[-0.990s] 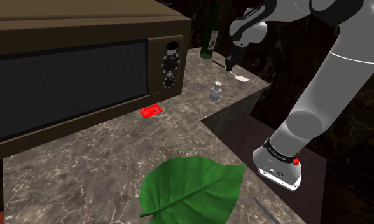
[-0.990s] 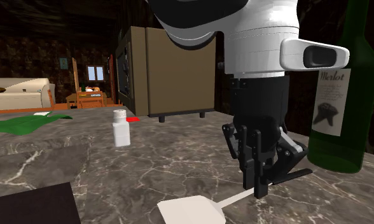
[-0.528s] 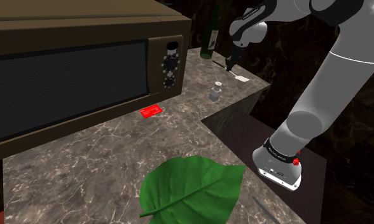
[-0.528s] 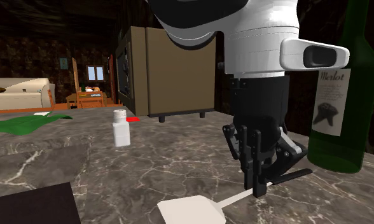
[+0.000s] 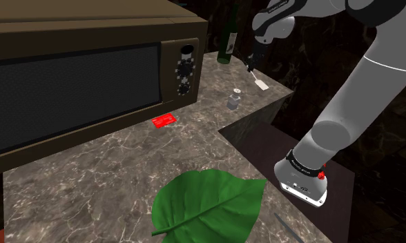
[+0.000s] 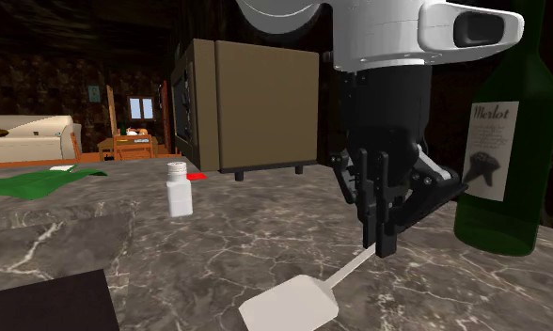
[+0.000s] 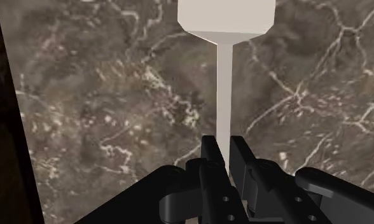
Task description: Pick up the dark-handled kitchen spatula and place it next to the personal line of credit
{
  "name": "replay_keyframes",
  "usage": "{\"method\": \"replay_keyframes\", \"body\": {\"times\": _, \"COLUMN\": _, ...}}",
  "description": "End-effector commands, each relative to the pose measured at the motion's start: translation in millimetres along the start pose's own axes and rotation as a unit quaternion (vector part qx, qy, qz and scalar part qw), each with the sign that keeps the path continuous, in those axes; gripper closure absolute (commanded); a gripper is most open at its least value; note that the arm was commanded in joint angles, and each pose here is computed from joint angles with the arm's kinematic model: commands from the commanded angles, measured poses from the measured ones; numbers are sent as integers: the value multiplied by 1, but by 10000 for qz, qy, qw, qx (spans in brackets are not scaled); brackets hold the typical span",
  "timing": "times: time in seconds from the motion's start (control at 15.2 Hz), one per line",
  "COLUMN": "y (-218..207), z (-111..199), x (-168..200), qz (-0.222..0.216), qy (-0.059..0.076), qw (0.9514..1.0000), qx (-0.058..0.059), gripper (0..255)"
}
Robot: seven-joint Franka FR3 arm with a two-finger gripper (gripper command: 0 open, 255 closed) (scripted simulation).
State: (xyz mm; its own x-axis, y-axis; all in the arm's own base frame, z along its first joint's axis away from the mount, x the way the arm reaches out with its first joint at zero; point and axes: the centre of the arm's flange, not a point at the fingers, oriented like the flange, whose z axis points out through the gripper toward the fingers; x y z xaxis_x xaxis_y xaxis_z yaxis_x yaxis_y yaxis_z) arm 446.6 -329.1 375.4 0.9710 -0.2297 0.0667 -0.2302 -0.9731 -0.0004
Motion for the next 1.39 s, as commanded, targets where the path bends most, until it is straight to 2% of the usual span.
{"method": "replay_keyframes", "body": {"times": 0.0, "y": 1, "z": -11, "x": 0, "qz": 0, "qy": -2, "qw": 10000, "qx": 0, "gripper": 255}}
{"method": "replay_keyframes", "body": {"times": 0.46, "y": 1, "z": -47, "x": 2, "qz": 0, "qy": -2, "qw": 10000, "qx": 0, "gripper": 255}}
{"method": "replay_keyframes", "body": {"times": 1.32, "y": -170, "z": -48, "x": -13, "qz": 0, "qy": -2, "qw": 10000, "qx": 0, "gripper": 255}}
